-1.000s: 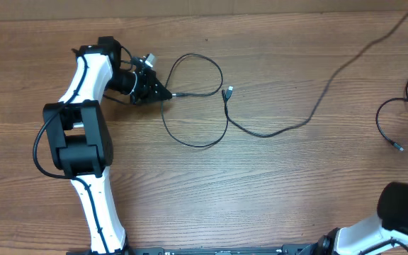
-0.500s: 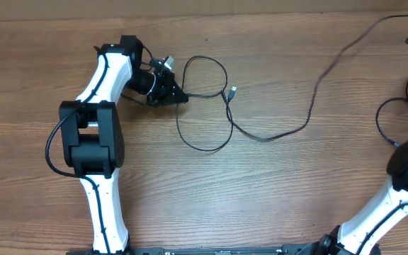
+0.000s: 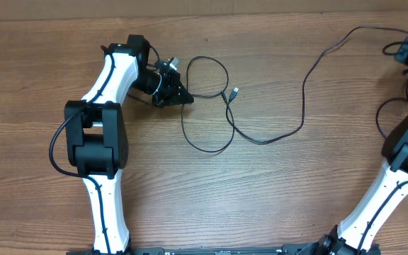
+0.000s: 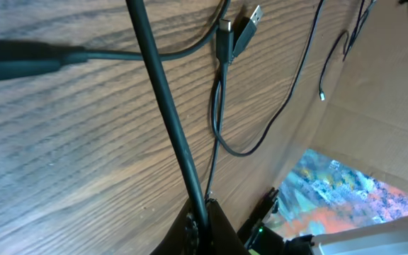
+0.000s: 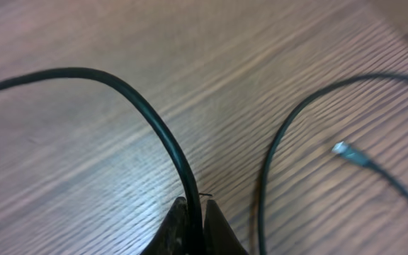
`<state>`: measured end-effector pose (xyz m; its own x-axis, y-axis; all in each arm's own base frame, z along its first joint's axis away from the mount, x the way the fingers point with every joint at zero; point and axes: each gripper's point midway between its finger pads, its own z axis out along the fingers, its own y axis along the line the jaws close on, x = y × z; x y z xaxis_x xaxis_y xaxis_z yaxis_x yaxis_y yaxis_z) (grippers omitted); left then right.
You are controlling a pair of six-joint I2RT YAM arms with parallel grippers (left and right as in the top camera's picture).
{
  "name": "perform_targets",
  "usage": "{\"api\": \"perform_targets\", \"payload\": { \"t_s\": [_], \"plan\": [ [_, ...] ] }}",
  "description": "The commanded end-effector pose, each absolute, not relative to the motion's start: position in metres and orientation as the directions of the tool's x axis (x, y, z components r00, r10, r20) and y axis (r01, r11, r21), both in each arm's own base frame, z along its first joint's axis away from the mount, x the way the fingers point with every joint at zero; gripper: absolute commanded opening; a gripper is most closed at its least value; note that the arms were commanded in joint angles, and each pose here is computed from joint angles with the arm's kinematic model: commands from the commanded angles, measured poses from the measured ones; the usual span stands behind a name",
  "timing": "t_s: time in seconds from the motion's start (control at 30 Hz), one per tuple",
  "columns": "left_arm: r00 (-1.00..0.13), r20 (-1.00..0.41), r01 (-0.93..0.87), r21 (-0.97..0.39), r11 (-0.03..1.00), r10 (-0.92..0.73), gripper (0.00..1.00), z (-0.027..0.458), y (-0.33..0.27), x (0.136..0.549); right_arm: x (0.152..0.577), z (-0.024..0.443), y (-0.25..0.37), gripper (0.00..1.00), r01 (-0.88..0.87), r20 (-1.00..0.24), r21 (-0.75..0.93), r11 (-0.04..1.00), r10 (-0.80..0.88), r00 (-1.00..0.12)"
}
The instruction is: Untangle cables
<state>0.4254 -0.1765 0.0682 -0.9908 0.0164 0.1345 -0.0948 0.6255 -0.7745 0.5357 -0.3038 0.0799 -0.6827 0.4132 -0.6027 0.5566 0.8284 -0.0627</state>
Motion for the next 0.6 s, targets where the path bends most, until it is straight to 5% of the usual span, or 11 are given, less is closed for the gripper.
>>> {"api": "perform_targets", "payload": {
  "t_s": [0.0, 0.07, 0.2, 0.57],
  "plan": [
    [-0.992, 0.123, -0.094, -0.784, 0.614, 0.006, 0.04, 0.08, -0.183, 0.433, 0.537, 0.06, -0.304, 0.08, 0.566, -0.584, -0.05, 0.823, 0.436, -0.685],
    [-0.993, 0.114, -0.087, -0.786, 0.613, 0.005, 0.04, 0.083, -0.184, 0.435, 0.537, 0.056, -0.304, 0.23, 0.569, -0.579, -0.044, 0.821, 0.443, -0.684],
    [-0.996, 0.091, -0.069, -0.789, 0.611, 0.006, 0.04, 0.086, -0.184, 0.44, 0.539, 0.059, -0.305, 1.0, 0.569, -0.588, -0.043, 0.821, 0.44, -0.679],
    [-0.998, 0.06, -0.044, -0.787, 0.615, 0.006, 0.04, 0.087, -0.184, 0.445, 0.53, 0.134, -0.264, 1.0, 0.58, -0.596, 0.056, 0.812, 0.493, -0.634]
  ]
}}
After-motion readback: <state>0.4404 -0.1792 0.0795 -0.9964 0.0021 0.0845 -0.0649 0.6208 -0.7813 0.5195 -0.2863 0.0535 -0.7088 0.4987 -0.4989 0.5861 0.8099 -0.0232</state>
